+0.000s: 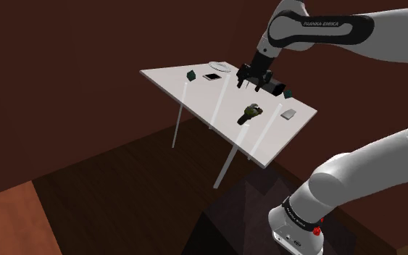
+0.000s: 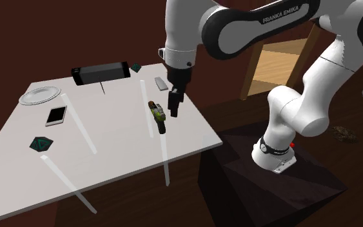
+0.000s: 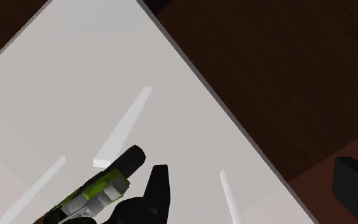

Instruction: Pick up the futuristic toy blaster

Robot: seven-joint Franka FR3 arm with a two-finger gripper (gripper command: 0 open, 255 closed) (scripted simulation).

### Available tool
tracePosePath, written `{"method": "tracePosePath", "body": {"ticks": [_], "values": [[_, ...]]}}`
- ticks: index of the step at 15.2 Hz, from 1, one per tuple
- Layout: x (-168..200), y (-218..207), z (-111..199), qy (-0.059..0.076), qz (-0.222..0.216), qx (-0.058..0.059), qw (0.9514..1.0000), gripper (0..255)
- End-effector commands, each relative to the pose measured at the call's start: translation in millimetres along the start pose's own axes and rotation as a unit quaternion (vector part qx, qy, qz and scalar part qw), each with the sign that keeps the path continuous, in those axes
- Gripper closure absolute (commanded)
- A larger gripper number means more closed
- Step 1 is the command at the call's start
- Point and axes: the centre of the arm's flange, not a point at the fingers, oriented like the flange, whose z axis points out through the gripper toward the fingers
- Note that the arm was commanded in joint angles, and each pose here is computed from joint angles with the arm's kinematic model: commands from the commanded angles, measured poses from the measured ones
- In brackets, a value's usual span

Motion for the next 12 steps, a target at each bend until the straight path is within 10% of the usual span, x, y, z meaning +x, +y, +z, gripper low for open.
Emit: {"method": "tracePosePath", "body": {"ticks": [1, 12], "values": [[22, 10, 11, -0.003, 0.031, 0.001, 0.9995, 0], [123, 94, 82, -0.019, 0.198, 0.007, 0.9800, 0]]}}
